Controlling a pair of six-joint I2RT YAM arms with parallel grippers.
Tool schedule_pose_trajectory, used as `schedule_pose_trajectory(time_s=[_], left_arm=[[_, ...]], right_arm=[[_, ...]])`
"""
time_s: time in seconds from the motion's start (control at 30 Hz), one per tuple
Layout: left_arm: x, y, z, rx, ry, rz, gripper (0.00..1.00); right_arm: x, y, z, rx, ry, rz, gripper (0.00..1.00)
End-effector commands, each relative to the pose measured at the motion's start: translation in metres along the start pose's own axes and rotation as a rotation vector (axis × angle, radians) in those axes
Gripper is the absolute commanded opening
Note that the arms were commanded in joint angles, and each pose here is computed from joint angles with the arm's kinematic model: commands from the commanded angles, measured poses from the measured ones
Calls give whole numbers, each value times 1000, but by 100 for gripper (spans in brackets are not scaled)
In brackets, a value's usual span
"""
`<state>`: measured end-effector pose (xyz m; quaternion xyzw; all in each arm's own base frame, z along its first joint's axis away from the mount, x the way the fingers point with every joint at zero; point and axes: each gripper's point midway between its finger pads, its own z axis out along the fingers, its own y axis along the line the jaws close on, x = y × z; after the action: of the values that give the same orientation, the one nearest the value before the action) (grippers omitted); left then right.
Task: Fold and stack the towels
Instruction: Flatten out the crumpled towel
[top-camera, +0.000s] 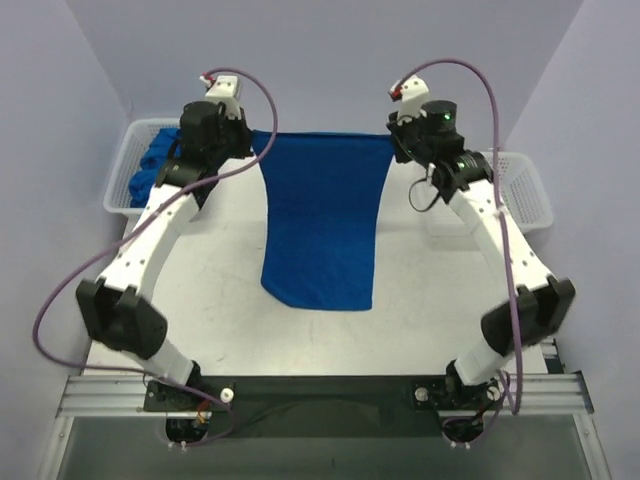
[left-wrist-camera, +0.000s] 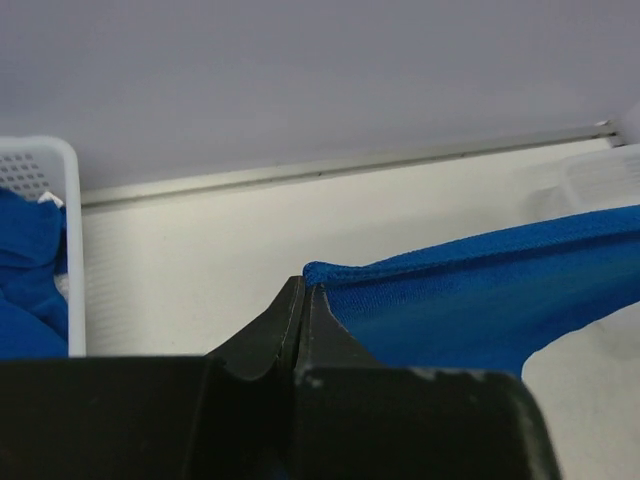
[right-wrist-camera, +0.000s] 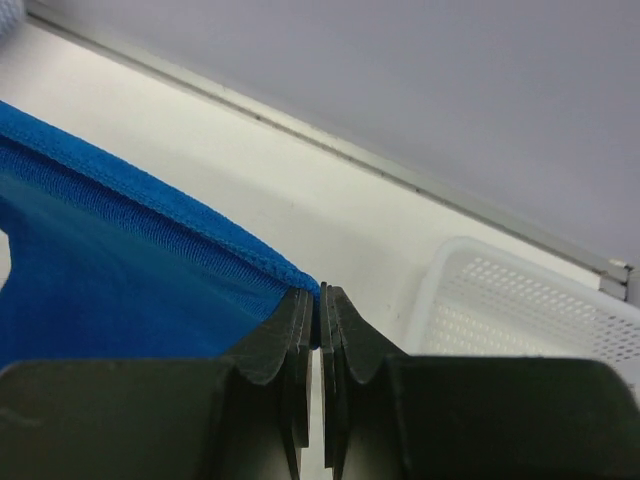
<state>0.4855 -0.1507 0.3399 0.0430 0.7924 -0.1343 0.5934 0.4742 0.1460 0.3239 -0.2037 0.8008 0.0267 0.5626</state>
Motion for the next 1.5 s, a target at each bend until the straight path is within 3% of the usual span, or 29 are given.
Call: schedule_pose_trajectory(time_s=[0.0,0.1,0.2,0.43,0.57,0.7,0.93,1.07,1.13,1.3,1.4,1.47], left_arm=[[-94,0,-89,-16,-285,49,0],[-109,-10,-128,5,-355,106,0],[-137,-29,-199,72,-497,123,0],[-156,-54,-303,212,-675,141,0],[-165,-53,-341,234,-730,104,0],[-179,-58,-361,270,-767,93,0],[-209,-67,-327,254,-733,76,0],[-194,-51,-262,119,-638,53,0],[-164,-34,-212,13,-537,25,0],[-74,6,-96,-123,-295,-19,0],[-25,31,-34,-199,-205,-23,0],[-18,35,-8,-197,-198,-35,0]], right_arm=[[-54,-29,-84,94,-180,-37,0],[-70,-27,-131,78,-262,-42,0],[-84,-21,-179,49,-339,-41,0],[-108,-1,-274,-47,-528,-45,0],[-124,6,-313,-92,-615,-27,0],[-136,7,-325,-107,-652,-19,0],[-170,-6,-306,-71,-666,45,0],[-169,-17,-251,-16,-574,70,0],[-159,-21,-222,7,-516,75,0],[-98,-31,-102,70,-252,96,0],[-59,-35,-34,101,-138,102,0],[-40,-38,8,113,-99,100,0]])
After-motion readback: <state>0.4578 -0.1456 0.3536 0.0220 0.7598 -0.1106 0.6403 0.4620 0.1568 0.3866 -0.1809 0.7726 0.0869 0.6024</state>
